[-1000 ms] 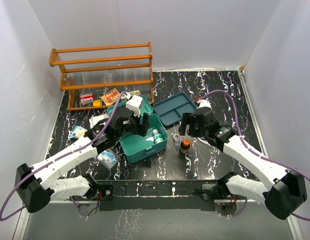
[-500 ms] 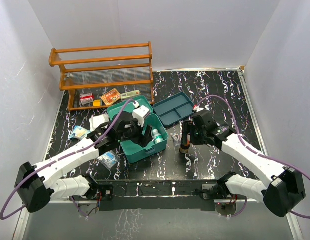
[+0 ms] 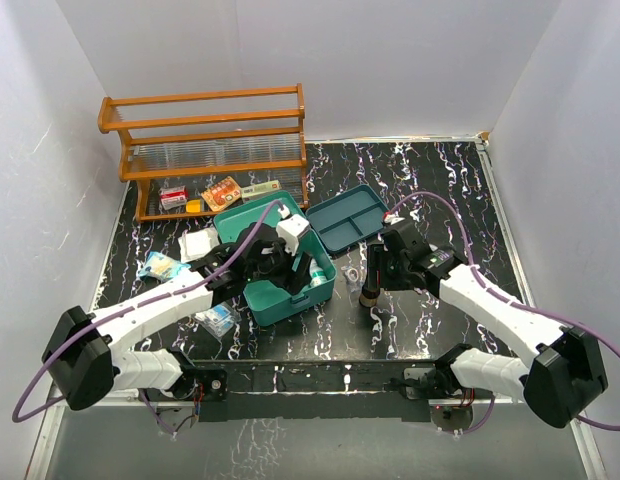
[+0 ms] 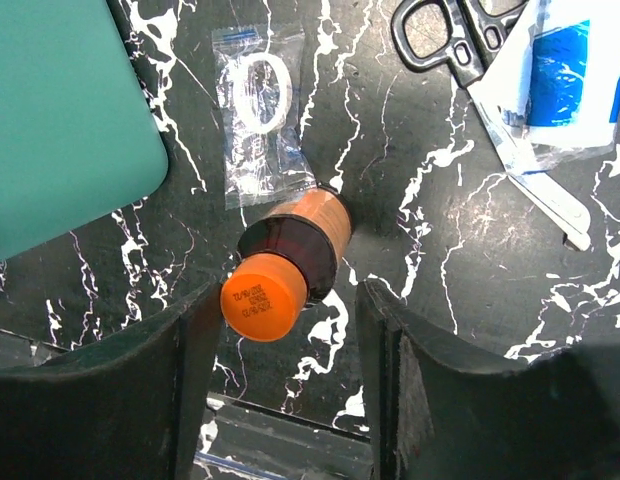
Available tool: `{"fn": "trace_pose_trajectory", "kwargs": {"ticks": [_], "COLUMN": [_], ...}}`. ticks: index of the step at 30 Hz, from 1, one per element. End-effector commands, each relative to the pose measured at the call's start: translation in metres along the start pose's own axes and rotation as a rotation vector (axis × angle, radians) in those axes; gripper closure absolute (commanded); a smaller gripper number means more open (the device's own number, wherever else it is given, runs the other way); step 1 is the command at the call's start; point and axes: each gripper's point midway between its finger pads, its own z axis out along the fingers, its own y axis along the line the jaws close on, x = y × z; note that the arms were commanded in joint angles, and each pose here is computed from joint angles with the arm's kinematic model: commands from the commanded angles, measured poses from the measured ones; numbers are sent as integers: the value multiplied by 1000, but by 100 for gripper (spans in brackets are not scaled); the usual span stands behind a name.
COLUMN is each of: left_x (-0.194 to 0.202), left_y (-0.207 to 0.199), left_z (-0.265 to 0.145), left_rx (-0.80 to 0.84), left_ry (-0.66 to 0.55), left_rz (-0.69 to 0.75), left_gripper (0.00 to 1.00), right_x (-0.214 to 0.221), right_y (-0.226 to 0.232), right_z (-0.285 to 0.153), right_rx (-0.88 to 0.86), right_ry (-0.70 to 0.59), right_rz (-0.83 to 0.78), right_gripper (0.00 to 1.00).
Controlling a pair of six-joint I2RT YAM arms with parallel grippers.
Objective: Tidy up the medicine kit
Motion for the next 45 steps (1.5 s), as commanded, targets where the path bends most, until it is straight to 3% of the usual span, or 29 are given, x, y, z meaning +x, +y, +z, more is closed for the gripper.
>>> {"fn": "trace_pose_trajectory", "kwargs": {"ticks": [1, 13, 20, 28, 39, 45], "left_x": [-25, -49, -86, -135, -138, -137], "left_y": [-1, 11, -9, -33, -51, -61], "left_z": [-1, -16, -24, -34, -56, -90], "left_rx": [-12, -96, 2, 128, 404, 576], "left_ry": [-81, -173, -215, -293, -209, -233], "left_rz": [-8, -25, 72, 147, 60, 38], "left_gripper": [33, 31, 25, 18, 10, 14], "right_x": [-27, -39, -83, -115, -118, -110], "right_y": [11, 17, 47, 101, 173, 173], "right_z": [1, -1, -46, -86, -135, -136], "right_rx": [-26, -36, -125, -336, -765, -823], "right_ry": [-81, -94, -164, -153, -37, 3], "right_rz": [-1, -31, -133, -213, -313, -336], "right_gripper": [50, 82, 87, 89, 89, 89]}}
